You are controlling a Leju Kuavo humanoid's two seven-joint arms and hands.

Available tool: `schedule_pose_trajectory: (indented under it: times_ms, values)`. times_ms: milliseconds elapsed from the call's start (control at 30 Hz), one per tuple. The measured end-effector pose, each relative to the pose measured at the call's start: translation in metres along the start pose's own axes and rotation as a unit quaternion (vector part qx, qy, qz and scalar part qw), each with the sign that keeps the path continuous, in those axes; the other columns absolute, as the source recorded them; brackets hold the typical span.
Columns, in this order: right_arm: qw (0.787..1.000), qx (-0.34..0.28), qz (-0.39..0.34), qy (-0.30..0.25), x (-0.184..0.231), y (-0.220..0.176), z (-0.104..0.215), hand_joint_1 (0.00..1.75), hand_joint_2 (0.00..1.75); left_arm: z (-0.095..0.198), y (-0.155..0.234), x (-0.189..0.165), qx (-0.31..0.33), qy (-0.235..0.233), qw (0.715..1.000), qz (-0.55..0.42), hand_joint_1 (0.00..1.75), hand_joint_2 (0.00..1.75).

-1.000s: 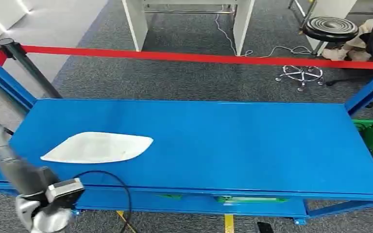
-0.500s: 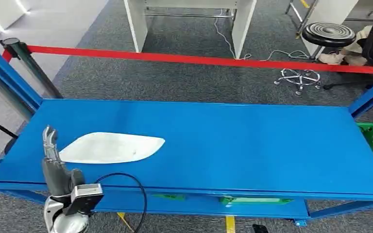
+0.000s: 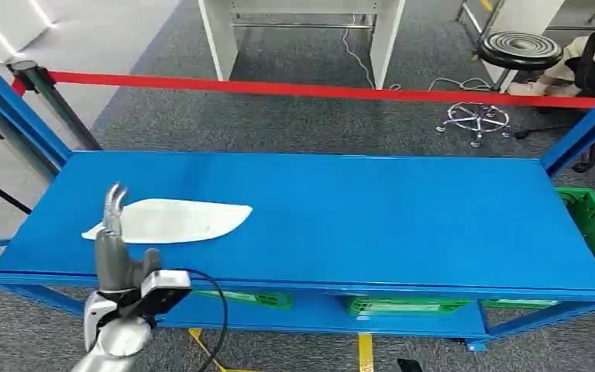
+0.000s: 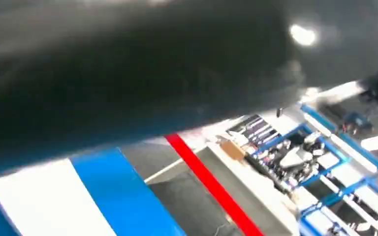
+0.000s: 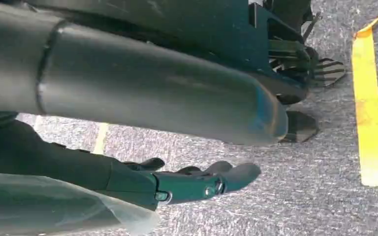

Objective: Take the parts from the cabinet and place them on the table.

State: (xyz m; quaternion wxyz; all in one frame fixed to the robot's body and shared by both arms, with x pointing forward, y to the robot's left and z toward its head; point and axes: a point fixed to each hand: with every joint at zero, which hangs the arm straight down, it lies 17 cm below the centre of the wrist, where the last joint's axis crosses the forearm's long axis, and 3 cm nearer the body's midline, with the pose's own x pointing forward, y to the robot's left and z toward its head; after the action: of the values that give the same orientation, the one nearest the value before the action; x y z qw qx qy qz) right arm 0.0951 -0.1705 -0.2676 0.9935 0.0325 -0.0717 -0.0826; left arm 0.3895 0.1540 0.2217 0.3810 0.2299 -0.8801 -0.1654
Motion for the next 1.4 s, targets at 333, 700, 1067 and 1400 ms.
schedule_pose_trajectory:
  times_ms: [333,700,1067,1400]
  values:
    - [0.998,0.012,0.068,-0.003,0.001,0.014,0.002,0.00,0.00,-0.055,-0.057,-0.051,-0.107,0.018,0.992,-0.064,0.00,1.75]
    - [0.997,0.013,0.078,0.021,-0.016,0.017,0.003,0.00,0.00,-0.029,-0.078,-0.141,-0.175,0.094,0.944,-0.265,0.00,1.75]
    - [0.997,0.007,0.075,0.019,-0.015,0.016,0.002,0.00,0.00,0.005,-0.083,-0.198,-0.257,0.173,0.911,-0.273,0.00,1.75]
    - [0.996,0.006,0.086,0.013,-0.014,0.016,0.002,0.00,0.00,0.018,-0.072,-0.199,-0.216,0.186,0.932,-0.223,0.00,0.00]
